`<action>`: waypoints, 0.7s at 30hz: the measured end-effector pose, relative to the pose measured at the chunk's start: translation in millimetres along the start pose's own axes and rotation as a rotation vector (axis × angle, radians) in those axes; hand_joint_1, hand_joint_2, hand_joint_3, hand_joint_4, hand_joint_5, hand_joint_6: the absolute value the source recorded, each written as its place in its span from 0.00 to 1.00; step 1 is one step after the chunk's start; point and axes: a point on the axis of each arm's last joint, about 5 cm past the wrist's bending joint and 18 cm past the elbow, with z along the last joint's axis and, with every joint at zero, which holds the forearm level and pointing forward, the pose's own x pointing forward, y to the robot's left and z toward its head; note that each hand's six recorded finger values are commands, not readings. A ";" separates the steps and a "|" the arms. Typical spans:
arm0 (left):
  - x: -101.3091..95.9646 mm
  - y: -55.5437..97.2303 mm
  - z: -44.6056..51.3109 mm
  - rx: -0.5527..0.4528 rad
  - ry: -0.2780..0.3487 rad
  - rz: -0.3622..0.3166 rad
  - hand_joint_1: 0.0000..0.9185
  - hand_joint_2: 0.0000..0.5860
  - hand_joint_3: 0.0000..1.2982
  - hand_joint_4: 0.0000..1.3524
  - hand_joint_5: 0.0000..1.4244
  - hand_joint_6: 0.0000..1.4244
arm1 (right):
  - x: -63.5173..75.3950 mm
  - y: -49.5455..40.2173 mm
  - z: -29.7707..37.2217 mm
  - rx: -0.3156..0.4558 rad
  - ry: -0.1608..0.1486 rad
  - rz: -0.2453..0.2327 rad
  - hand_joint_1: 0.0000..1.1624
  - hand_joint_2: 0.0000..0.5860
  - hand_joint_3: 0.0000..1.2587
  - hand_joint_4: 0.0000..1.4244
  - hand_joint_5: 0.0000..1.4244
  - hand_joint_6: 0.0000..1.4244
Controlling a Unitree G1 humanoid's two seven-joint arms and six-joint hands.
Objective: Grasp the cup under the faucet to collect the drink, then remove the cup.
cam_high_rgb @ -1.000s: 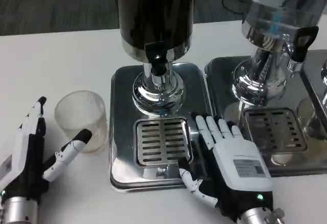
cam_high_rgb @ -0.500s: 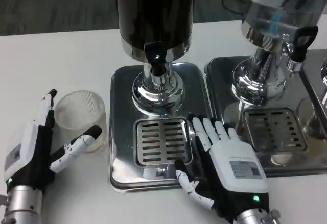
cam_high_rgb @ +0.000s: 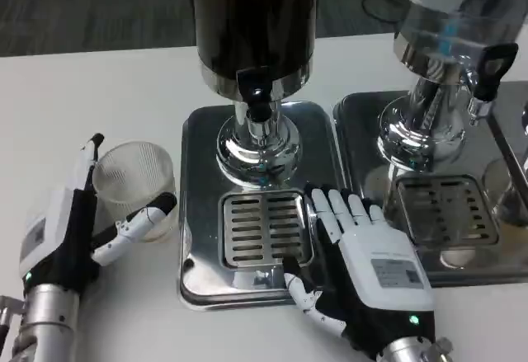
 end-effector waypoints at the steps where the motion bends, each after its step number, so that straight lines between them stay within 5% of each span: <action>1: 0.0 0.9 -0.5 0.011 -0.005 -0.005 0.17 0.00 0.00 0.00 0.17 0.11 | 0.0 0.0 0.0 0.001 0.000 0.000 0.25 0.71 0.01 0.00 0.00 0.00; 13: -1.6 -3.6 -0.2 0.044 -0.013 0.056 0.34 0.08 0.14 0.17 0.31 0.25 | -0.2 -0.1 -0.9 0.005 0.003 0.007 0.25 0.70 0.01 0.00 0.00 0.00; 21: -3.6 -8.3 -1.1 0.035 -0.009 0.097 0.40 0.13 0.24 0.31 0.46 0.46 | -0.5 -0.3 -1.9 0.004 0.004 0.022 0.23 0.71 0.02 0.00 0.00 0.01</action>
